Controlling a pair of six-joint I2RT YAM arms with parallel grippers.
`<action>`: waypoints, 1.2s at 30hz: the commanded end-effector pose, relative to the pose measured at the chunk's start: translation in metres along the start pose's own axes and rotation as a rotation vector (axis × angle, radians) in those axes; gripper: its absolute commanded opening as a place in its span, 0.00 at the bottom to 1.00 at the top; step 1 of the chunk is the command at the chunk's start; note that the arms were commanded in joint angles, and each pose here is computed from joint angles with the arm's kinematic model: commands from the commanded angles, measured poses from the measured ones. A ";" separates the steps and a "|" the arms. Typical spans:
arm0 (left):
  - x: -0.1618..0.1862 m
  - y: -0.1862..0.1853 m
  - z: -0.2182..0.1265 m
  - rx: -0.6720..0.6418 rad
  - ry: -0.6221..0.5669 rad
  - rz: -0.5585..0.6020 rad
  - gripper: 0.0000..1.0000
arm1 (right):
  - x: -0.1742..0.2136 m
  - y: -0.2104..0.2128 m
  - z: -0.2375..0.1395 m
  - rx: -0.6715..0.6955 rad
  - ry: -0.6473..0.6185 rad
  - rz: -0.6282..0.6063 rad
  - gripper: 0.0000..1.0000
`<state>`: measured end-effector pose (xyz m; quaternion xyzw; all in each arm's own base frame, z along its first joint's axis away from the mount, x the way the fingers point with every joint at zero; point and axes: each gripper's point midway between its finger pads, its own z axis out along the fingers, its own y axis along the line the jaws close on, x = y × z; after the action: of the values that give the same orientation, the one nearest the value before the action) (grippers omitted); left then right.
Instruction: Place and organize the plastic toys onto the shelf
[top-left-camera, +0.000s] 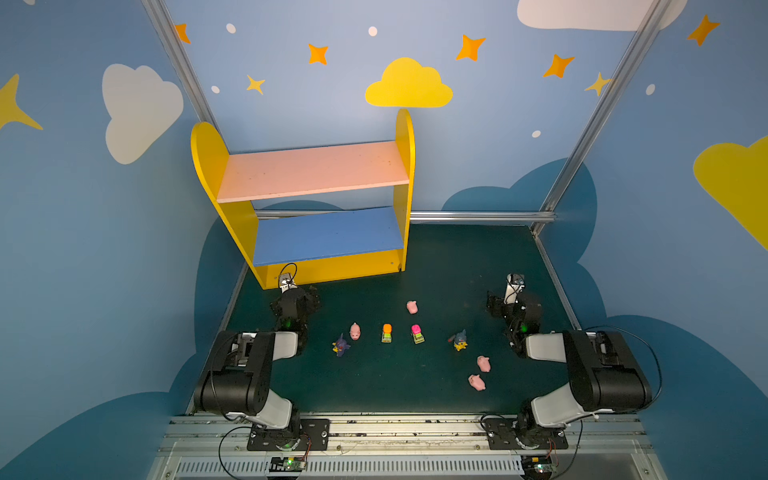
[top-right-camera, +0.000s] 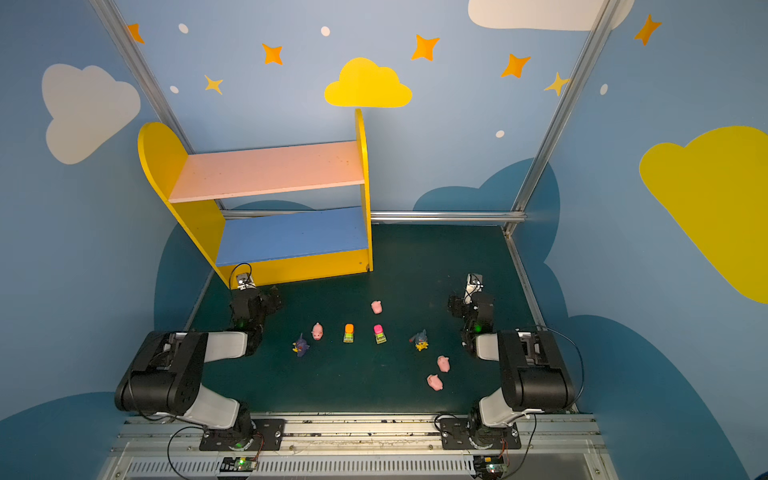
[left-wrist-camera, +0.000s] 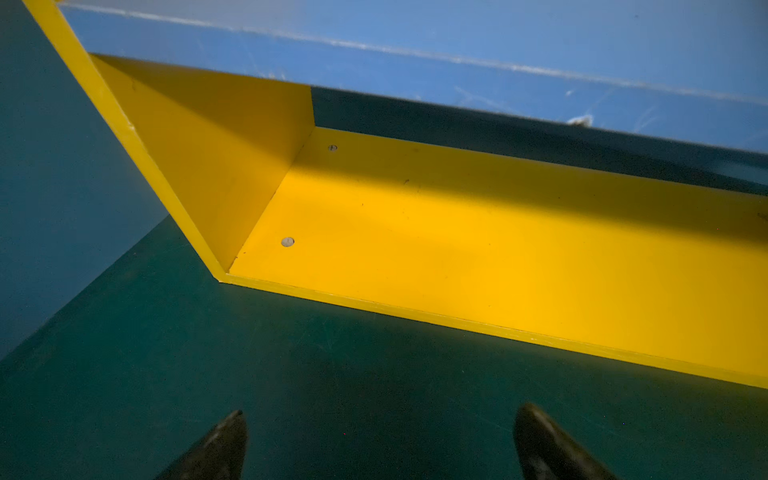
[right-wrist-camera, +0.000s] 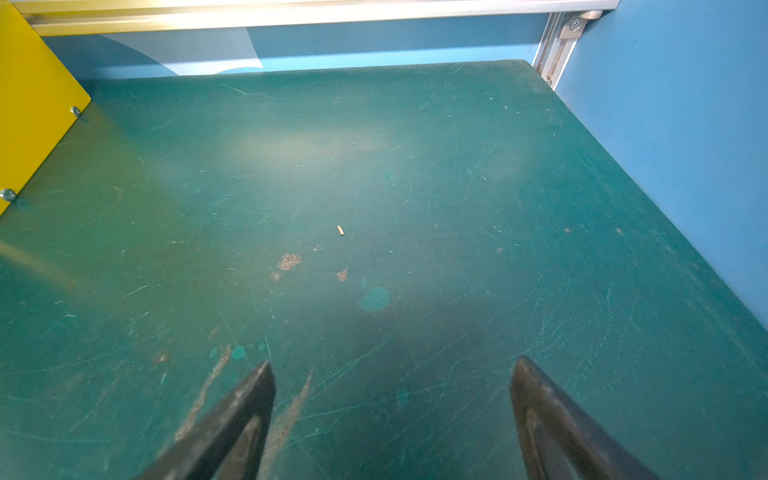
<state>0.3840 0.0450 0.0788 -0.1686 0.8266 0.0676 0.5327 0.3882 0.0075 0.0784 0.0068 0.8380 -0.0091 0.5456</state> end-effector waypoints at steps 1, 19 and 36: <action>-0.007 0.000 0.000 0.007 -0.022 -0.003 1.00 | -0.013 0.003 0.000 -0.010 -0.039 0.001 0.87; -0.054 -0.029 -0.043 -0.047 0.098 -0.006 1.00 | -0.093 0.037 -0.055 -0.015 0.200 0.129 0.86; -0.016 -0.075 -0.175 0.114 0.307 -0.041 1.00 | -0.051 0.187 -0.143 -0.423 0.416 0.088 0.75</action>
<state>0.2904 -0.0886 0.1818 -0.1419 0.8836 -0.0438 0.4440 0.2947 0.1809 0.1800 -0.0715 0.9095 0.1693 0.3728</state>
